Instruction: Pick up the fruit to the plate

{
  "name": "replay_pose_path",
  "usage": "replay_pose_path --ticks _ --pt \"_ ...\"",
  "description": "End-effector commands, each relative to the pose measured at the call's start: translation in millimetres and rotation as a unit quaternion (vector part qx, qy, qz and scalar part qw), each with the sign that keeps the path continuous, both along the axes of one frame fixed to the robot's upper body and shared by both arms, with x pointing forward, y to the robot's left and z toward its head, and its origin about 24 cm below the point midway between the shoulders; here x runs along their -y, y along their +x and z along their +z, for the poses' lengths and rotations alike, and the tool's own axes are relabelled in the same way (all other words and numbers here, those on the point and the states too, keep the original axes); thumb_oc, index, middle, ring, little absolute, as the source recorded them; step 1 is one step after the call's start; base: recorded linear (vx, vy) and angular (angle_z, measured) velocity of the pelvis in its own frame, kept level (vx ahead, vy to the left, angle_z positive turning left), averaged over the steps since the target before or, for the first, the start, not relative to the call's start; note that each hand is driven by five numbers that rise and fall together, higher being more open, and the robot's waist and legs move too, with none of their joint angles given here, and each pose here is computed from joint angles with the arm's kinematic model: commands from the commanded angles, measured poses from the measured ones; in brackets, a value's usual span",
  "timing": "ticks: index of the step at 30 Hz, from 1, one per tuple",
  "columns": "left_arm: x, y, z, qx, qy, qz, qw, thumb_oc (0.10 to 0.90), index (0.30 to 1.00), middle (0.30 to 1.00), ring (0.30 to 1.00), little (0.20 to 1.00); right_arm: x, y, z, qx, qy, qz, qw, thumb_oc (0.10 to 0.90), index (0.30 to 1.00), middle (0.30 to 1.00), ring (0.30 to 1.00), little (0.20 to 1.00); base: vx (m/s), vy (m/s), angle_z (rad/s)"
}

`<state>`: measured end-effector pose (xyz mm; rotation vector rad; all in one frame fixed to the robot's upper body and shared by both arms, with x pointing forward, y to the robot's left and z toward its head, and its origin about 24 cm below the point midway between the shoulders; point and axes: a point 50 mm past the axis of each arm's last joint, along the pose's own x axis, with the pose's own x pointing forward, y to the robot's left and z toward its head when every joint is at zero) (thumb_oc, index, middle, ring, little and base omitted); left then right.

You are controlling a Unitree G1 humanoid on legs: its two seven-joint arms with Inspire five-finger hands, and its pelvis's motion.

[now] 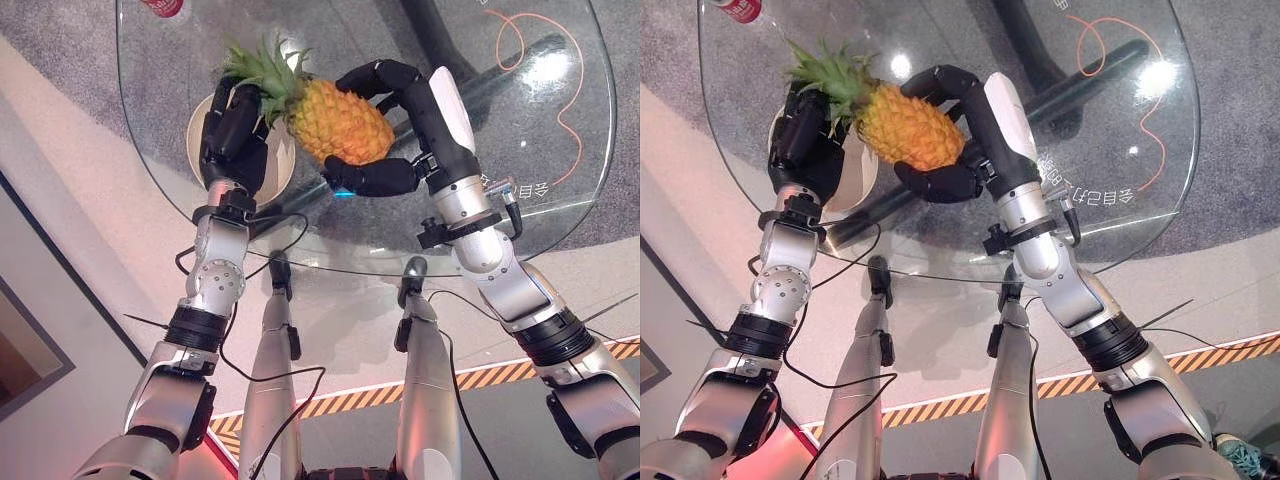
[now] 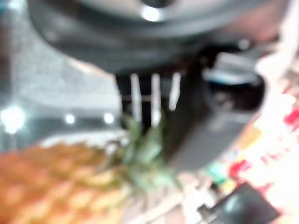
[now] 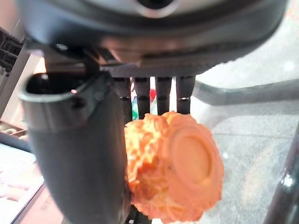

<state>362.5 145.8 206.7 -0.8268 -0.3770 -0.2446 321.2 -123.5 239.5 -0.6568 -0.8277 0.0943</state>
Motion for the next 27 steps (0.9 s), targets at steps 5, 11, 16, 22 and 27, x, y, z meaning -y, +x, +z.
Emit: replay_pose_path --ticks 5,11,16,22,27 --pt "63 -31 77 0.197 0.055 -0.104 0.973 0.800 0.900 0.900 0.900 0.900 -42 -45 72 0.195 0.024 0.123 0.973 0.100 0.300 0.300 0.300 0.200 0.00 0.000 0.00" --pt "59 -31 76 0.194 0.040 -0.086 0.976 0.800 0.900 0.900 0.900 0.900 -32 -42 72 0.202 0.062 0.096 0.973 0.100 0.300 0.300 0.300 0.200 0.00 0.000 0.00" --pt "58 -32 78 0.197 0.034 -0.082 0.976 0.800 0.900 0.900 0.900 0.900 -26 -40 71 0.206 0.080 0.082 0.972 0.100 0.300 0.300 0.300 0.200 0.00 0.000 0.00" --pt "58 -32 77 0.201 0.034 -0.087 0.975 0.800 0.900 0.900 0.900 0.900 -21 -38 70 0.202 0.094 0.069 0.972 0.100 0.300 0.300 0.300 0.200 0.00 0.000 0.00" --pt "58 -33 80 0.210 0.035 -0.091 0.973 0.800 0.900 0.900 0.900 0.900 -20 -36 70 0.201 0.102 0.055 0.973 0.100 0.300 0.300 0.300 0.200 0.00 0.000 0.00"
